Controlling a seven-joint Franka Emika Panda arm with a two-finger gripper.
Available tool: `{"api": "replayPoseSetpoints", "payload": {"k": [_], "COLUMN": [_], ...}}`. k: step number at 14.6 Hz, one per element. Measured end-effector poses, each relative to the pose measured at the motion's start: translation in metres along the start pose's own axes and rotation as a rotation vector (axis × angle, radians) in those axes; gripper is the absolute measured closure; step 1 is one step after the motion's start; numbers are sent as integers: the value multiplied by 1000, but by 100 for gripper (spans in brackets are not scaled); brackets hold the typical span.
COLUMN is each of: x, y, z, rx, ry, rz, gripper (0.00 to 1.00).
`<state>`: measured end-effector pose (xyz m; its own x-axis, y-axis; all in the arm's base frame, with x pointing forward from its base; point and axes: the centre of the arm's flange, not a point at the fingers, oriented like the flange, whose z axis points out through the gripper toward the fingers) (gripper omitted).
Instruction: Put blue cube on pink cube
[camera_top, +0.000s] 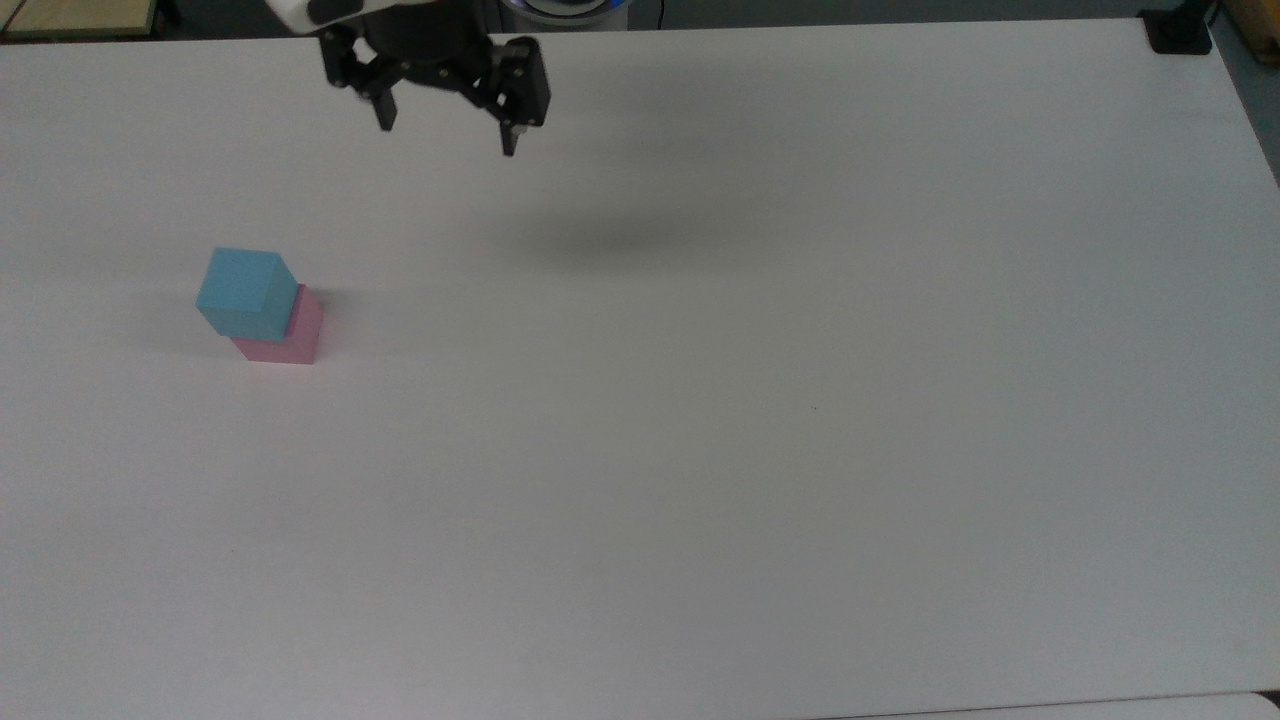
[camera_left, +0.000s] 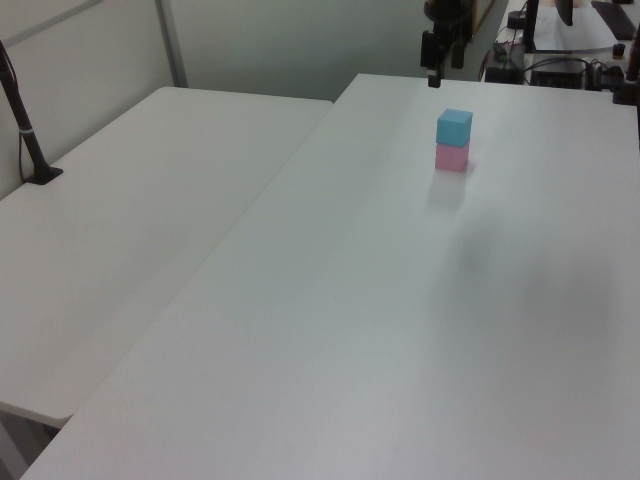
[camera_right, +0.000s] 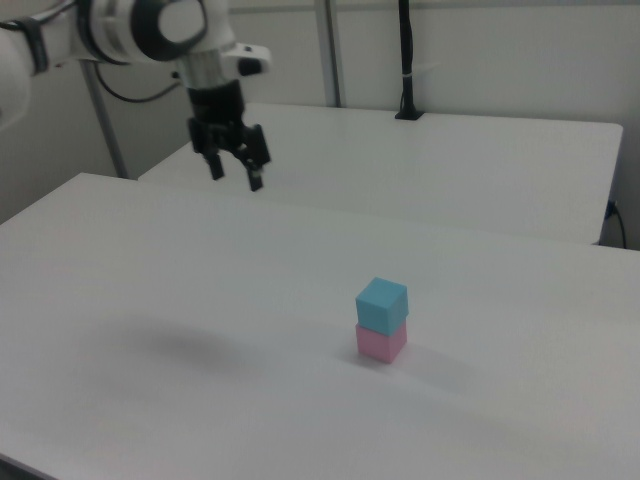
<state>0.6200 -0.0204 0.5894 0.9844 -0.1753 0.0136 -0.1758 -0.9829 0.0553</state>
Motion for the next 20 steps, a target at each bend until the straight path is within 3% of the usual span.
{"api": "replayPoseSetpoints", "payload": {"k": [4,6,9,20], "x": [-51,-63,-76,-78], "y": [-23,-20,-7,-2], "z": [-43,-51,-58,-55], "rx": [-15,-43,-40,-40], "ry": [-24,-11,-7,-17], "rz": [-42,-59,-116,-126], "gripper": [0,0,0,0]}}
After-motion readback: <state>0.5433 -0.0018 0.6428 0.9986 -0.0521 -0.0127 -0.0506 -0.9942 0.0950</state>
